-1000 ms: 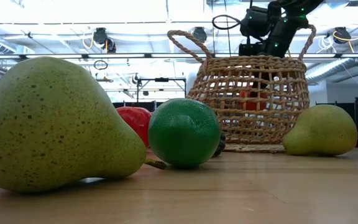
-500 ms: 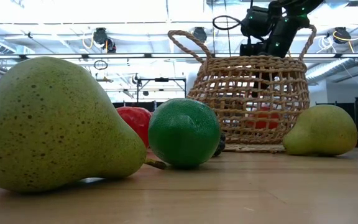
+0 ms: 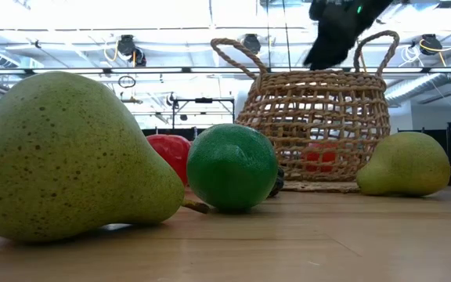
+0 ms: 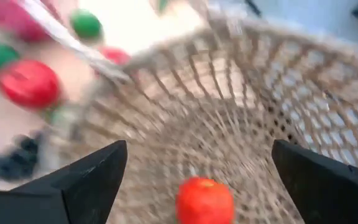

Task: Build produce basket
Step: Put the red apple into the brown basket

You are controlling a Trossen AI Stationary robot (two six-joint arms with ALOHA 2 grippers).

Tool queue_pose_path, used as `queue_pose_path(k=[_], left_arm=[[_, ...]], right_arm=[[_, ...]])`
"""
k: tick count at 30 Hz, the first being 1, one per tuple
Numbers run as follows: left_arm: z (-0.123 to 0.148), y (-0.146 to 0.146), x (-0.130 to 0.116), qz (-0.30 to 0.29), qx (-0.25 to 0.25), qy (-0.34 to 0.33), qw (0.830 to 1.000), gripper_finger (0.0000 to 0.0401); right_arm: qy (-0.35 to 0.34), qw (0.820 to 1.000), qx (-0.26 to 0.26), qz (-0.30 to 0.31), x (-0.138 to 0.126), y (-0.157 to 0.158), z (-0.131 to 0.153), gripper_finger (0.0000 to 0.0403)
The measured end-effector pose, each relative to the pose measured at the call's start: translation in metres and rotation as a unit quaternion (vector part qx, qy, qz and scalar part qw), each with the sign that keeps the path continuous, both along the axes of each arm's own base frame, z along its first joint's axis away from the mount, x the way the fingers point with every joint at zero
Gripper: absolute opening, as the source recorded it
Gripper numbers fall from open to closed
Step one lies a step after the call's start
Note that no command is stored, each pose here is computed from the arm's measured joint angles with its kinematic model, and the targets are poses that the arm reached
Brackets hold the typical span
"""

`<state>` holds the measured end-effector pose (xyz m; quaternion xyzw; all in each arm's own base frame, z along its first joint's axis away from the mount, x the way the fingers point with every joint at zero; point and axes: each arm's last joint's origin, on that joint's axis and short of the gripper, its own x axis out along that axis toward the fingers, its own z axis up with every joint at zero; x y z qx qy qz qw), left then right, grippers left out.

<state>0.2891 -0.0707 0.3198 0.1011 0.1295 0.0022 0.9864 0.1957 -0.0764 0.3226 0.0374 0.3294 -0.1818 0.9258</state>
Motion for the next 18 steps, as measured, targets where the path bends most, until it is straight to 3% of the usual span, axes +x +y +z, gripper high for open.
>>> queue_pose_path(k=[11,18], left_arm=[[-0.009,0.001,-0.003,0.005,0.009,0.049,0.999,0.0016],[-0.019,0.002,-0.008,0.029,-0.017,0.099,0.995,0.0089]], right_arm=[[-0.070,0.994,-0.022,0.079,-0.020,0.085,0.024,0.0393],[-0.085,0.988,-0.079,0.100,-0.023,0.125,0.024,0.0393]])
